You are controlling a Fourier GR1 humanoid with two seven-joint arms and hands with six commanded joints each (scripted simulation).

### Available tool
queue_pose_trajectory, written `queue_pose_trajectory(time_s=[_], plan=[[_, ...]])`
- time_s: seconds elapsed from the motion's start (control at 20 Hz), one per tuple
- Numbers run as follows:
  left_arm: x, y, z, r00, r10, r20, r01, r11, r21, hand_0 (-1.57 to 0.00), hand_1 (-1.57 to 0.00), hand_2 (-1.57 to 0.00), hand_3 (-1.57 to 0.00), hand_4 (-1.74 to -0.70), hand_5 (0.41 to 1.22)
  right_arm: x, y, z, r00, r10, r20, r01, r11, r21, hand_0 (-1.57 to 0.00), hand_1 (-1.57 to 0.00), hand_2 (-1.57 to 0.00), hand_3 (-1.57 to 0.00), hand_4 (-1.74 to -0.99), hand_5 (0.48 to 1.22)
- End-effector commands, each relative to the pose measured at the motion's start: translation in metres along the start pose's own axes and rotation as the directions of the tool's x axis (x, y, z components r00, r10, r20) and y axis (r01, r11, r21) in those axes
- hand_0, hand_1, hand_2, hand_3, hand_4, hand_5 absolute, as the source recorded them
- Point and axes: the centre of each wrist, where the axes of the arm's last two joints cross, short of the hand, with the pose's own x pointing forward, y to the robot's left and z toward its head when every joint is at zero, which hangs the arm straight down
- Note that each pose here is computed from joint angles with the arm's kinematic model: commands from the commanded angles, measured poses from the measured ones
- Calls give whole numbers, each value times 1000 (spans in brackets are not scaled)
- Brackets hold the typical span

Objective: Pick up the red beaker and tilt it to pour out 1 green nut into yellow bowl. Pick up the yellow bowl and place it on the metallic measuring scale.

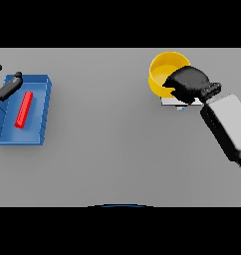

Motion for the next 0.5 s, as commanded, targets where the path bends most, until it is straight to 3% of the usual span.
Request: queue_pose_trajectory(time_s=[0.0, 0.2, 0.45], plan=[[3, 2, 0, 1000, 0, -4, 0, 1000, 1, 1, 1, 1, 1, -737, 738, -8, -1, 0, 1000, -10, -12, 10, 1000, -3, -1570, -1571, -1549, -1147, -1741, 1221], [-2, 3, 5, 1000, -22, -9, 22, 1000, 0, 1, 1, 1, 1, -719, 725, -27, 12, -6, 995, -42, -85, 43, 999, 3, -1571, -1571, -1500, -1169, -1741, 1221], [-2, 0, 2, 1000, -17, -19, 17, 1000, 0, 1, 1, 1, 1, -725, 712, -42, 27, -14, 986, -97, -139, 101, 995, 27, -1571, -1571, -1439, -1318, -1741, 1221]])
